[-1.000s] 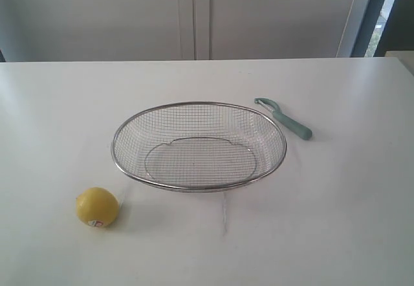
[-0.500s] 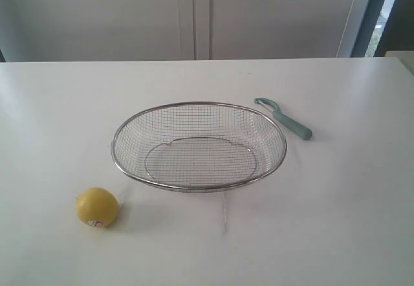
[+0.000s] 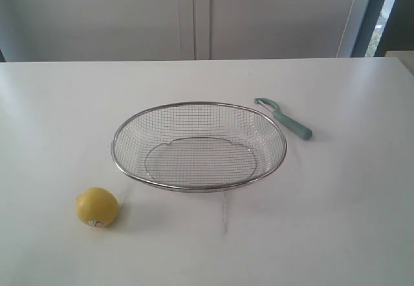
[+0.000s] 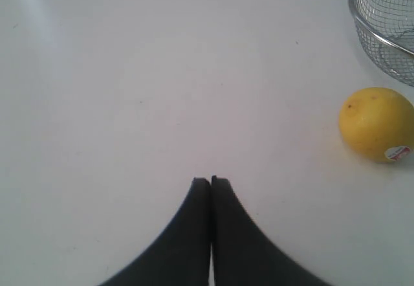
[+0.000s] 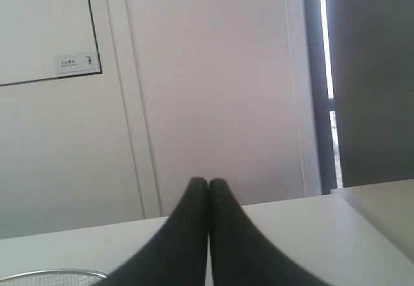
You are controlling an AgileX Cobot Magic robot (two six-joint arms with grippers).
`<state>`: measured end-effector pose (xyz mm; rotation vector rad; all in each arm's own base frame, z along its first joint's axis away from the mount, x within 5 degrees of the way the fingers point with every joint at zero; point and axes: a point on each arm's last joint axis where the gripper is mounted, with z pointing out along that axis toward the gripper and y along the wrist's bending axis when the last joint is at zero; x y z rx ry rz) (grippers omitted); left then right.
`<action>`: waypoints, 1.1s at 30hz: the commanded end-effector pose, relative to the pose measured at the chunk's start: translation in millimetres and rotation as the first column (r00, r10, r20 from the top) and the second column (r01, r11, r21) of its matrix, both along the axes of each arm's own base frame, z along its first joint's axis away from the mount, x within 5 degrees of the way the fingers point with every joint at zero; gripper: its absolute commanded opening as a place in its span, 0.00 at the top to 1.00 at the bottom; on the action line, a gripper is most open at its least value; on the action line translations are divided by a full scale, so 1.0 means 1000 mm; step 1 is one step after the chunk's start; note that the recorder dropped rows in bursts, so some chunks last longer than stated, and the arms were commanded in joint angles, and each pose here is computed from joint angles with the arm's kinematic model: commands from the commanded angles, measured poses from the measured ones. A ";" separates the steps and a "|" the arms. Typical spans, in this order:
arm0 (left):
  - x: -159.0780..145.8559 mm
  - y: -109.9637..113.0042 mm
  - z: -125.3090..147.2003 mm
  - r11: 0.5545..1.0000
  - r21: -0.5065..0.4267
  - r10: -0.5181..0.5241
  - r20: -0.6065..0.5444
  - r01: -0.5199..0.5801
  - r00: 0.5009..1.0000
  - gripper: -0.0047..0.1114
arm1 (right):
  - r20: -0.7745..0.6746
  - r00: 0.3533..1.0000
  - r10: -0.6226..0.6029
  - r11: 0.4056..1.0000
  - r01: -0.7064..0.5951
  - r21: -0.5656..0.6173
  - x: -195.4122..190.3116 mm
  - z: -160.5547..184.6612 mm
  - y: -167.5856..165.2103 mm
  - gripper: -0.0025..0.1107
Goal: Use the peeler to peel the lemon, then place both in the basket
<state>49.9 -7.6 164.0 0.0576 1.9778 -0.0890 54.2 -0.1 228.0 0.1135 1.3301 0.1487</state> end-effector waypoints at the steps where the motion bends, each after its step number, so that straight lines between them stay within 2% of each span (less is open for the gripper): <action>1: 0.000 -0.001 -0.001 1.000 -0.019 -0.005 -0.001 0.005 1.000 0.96 | 0.062 0.998 0.020 0.995 -0.026 0.097 -0.002 0.004 0.000 0.98; 8: 0.000 -0.001 -0.001 1.000 -0.019 -0.005 -0.001 0.005 1.000 0.96 | 0.272 0.962 0.008 0.995 -0.034 0.093 -0.009 0.022 -0.001 0.98; 12: 0.000 -0.001 -0.001 1.000 -0.019 -0.005 -0.001 0.005 1.000 0.96 | 0.339 0.941 0.001 0.995 -0.035 0.092 -0.013 0.027 -0.002 0.98; 29: 0.000 -0.001 -0.001 1.000 -0.019 -0.005 -0.001 0.005 1.000 0.96 | 0.435 0.897 -0.076 0.978 -0.017 0.207 -0.019 0.035 -0.011 0.98; 33: 0.000 -0.001 -0.001 1.000 -0.019 -0.005 -0.001 0.005 1.000 0.96 | 0.483 0.870 -0.102 0.986 0.024 0.166 -0.022 0.052 -0.012 0.98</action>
